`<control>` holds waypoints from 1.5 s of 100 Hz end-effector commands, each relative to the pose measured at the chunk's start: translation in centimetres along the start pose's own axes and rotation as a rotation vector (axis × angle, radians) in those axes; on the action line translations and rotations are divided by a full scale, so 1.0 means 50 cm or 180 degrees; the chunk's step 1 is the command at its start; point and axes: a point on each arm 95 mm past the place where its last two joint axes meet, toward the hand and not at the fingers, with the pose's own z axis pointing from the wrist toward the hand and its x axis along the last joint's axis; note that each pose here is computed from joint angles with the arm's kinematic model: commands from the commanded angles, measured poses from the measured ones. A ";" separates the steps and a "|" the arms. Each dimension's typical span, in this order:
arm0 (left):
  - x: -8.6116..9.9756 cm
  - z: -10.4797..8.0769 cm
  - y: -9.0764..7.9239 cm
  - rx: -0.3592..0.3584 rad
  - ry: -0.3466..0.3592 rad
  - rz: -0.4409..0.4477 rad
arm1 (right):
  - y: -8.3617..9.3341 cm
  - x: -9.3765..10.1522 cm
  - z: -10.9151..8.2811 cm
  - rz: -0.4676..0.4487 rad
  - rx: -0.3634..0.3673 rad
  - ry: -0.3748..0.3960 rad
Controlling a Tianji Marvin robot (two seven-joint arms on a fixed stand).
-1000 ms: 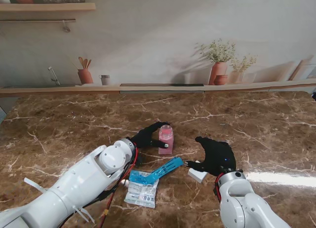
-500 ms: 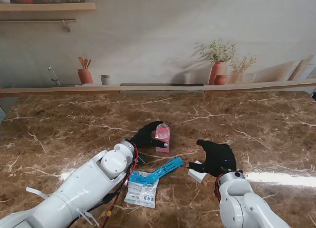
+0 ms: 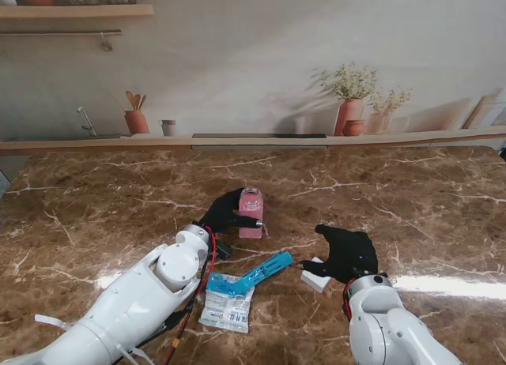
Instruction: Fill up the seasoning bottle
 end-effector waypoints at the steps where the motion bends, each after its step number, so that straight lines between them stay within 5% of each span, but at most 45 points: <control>1: 0.007 0.004 -0.004 0.0014 0.0024 0.0009 | -0.014 -0.003 -0.002 0.0003 0.0099 -0.0027; 58: -0.031 0.007 -0.013 -0.0261 -0.0184 0.0207 | -0.021 0.000 0.001 0.0014 0.0136 -0.0013; 113: -0.056 0.001 -0.033 -0.0101 -0.0184 0.0491 | -0.020 0.003 -0.001 0.0006 0.0137 -0.0008; 150: -0.067 -0.009 -0.027 -0.0206 -0.0132 0.0439 | -0.037 0.004 0.003 -0.0408 0.0454 -0.0088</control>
